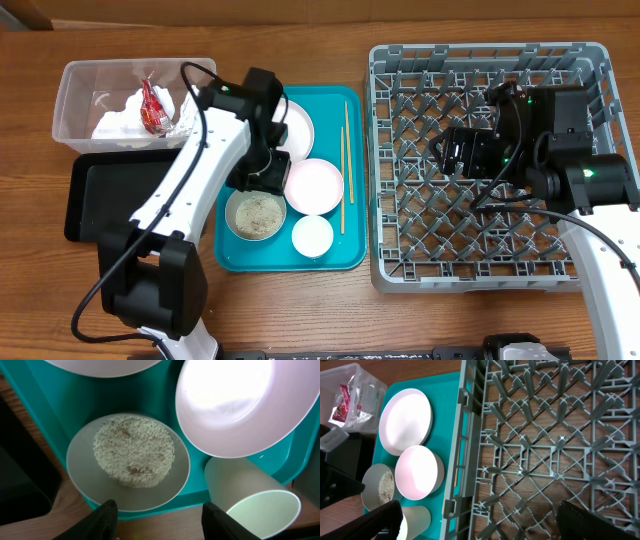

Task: Sort waste into correct bins and load items into the dishwasher
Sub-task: 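Move left gripper to the rice bowl and grasp its rim, then lift the rice bowl left and tip rice onto the black tray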

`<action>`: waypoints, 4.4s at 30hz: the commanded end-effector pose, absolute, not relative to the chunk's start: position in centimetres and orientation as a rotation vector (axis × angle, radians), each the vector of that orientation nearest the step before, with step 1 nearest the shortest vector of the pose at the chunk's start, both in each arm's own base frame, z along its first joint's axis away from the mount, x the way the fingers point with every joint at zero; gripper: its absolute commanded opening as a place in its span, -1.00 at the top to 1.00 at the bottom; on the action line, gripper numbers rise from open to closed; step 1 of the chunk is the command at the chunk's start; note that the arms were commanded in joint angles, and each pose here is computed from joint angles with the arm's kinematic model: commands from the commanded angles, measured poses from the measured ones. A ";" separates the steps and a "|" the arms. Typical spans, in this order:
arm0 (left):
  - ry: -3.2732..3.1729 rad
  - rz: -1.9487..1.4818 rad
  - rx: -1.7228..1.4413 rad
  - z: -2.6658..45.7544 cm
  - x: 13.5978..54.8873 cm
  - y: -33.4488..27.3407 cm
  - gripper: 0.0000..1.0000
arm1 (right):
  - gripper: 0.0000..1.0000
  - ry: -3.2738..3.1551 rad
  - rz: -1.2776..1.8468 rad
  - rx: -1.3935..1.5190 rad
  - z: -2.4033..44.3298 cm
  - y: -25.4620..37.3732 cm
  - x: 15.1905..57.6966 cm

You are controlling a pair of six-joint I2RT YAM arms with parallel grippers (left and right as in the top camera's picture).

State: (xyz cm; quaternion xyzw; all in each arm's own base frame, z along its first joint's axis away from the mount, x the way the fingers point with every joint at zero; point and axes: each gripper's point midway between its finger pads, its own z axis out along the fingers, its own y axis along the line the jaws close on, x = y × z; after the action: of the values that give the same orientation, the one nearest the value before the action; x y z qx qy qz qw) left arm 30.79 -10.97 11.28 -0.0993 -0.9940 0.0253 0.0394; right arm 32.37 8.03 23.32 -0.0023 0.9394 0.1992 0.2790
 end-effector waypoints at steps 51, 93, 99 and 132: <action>-3.054 -0.010 -0.107 6.5 28.6 -13.4 0.92 | -1.00 2.548 0.548 -0.006 22.6 8.4 33.0; -3.016 2.144 0.466 17.4 34.2 6.0 0.92 | -1.00 2.551 0.547 -0.008 22.6 8.4 33.0; -2.931 2.380 0.641 18.3 33.6 8.1 0.92 | -1.00 2.551 0.547 -0.008 22.6 8.4 33.0; -2.418 2.501 1.066 20.2 33.9 8.8 0.92 | -1.00 2.567 0.547 -0.004 22.4 8.3 32.7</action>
State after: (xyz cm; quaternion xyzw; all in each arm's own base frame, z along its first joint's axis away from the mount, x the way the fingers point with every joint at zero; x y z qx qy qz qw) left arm 33.88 8.57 18.89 0.2942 -0.6497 0.6625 -0.2292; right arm 32.45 8.04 21.65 0.0038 0.9486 0.1971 0.2476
